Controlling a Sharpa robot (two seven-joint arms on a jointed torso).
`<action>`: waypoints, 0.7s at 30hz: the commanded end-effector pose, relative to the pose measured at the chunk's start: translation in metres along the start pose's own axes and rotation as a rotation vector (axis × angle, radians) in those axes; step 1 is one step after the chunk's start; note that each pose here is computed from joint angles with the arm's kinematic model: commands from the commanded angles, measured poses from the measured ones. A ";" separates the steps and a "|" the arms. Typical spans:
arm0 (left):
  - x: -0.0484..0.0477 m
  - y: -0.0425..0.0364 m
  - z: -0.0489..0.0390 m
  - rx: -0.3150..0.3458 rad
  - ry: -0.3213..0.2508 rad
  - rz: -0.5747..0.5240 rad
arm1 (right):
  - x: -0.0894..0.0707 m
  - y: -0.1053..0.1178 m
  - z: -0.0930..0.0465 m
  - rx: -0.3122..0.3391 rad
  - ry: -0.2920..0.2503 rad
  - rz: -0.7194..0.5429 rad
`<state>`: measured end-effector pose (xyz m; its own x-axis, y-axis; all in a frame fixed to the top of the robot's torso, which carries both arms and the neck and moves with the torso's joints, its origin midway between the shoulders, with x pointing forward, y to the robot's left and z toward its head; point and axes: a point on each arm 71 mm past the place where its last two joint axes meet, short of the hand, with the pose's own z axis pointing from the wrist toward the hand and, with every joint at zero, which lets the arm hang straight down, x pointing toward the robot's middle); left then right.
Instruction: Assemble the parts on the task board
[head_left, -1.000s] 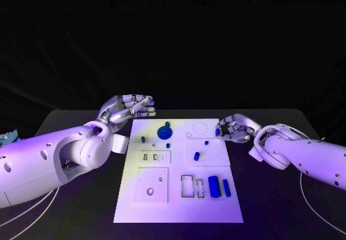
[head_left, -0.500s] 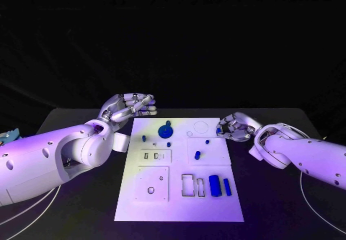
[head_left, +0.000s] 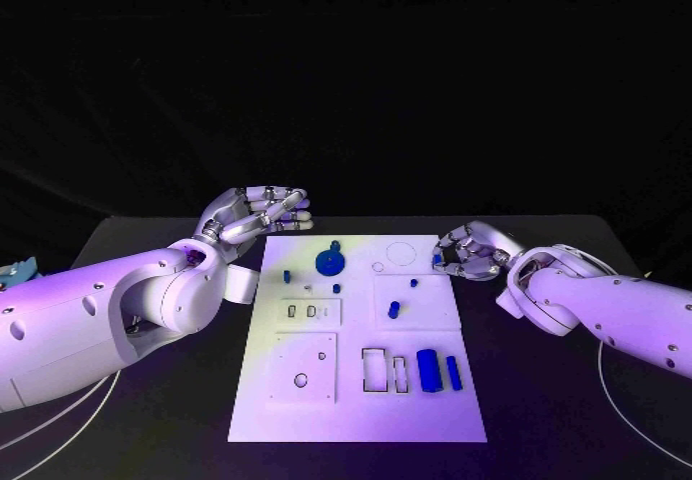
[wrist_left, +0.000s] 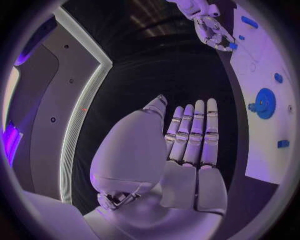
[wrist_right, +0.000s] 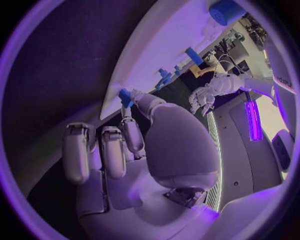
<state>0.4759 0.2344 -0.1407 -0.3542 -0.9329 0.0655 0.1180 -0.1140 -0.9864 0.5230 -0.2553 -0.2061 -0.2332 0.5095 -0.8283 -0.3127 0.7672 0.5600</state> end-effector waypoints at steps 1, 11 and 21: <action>0.0021 -0.0008 0.0005 0.006 0.018 -0.011 | -0.001 0.003 0.000 -0.014 -0.038 -0.001; 0.0009 -0.0007 0.0005 0.004 0.016 -0.010 | -0.001 0.034 -0.003 -0.080 -0.070 0.021; 0.0027 0.0019 0.0051 0.002 0.017 -0.011 | 0.020 0.106 0.003 -0.167 -0.006 0.048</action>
<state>0.4797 0.2332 -0.1423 -0.3510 -0.9341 0.0647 0.1154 -0.1117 -0.9870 0.4893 -0.1679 -0.1631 -0.2556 0.5619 -0.7868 -0.4723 0.6375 0.6087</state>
